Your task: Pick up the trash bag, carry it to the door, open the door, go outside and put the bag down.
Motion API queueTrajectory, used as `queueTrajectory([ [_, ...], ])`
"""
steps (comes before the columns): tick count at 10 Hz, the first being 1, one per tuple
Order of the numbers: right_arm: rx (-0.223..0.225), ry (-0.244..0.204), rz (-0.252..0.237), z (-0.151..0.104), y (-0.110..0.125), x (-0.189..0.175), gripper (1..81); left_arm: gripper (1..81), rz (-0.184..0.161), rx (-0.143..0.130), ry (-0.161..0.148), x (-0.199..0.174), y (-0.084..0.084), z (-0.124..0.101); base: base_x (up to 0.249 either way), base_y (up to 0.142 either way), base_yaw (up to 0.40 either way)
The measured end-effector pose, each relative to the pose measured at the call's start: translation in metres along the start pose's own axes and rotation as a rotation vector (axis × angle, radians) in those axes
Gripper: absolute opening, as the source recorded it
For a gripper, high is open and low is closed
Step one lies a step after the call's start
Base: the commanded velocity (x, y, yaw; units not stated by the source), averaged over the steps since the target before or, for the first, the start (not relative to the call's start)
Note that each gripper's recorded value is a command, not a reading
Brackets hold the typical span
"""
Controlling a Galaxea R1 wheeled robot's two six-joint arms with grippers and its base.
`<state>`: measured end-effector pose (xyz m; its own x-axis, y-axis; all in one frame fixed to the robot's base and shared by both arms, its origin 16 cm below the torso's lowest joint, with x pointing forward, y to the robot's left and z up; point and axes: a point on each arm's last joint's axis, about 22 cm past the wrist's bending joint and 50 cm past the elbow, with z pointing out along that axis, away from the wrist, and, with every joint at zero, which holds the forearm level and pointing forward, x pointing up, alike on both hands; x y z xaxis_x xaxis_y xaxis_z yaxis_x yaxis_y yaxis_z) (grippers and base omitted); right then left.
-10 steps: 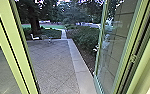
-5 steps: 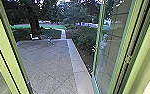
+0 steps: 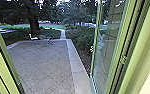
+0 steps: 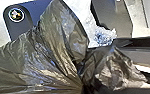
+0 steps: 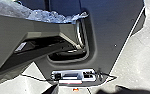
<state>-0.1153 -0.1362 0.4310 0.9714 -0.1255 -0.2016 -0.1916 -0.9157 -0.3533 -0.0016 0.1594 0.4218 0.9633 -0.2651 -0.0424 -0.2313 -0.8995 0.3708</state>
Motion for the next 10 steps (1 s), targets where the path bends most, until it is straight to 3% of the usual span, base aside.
queueTrajectory([
  [3, 0.0, 0.0, 0.0, 0.0, 0.0, 0.0, 81.1, 1.0, 0.0, 0.0, 0.0, 0.0, 0.0, 0.0, 0.0, -0.114, 0.0],
  [6, -0.01, 0.0, 0.001, -0.001, 0.007, 0.0, 81.1, 1.0, 0.002, -0.012, 0.001, 0.001, 0.009, 0.002, 0.0, 0.0, 0.0],
  [10, -0.004, -0.001, 0.0, 0.0, 0.002, -0.001, 81.1, 1.0, 0.001, 0.001, 0.0, -0.001, 0.0, 0.0, 0.0, 0.0, 0.0],
])
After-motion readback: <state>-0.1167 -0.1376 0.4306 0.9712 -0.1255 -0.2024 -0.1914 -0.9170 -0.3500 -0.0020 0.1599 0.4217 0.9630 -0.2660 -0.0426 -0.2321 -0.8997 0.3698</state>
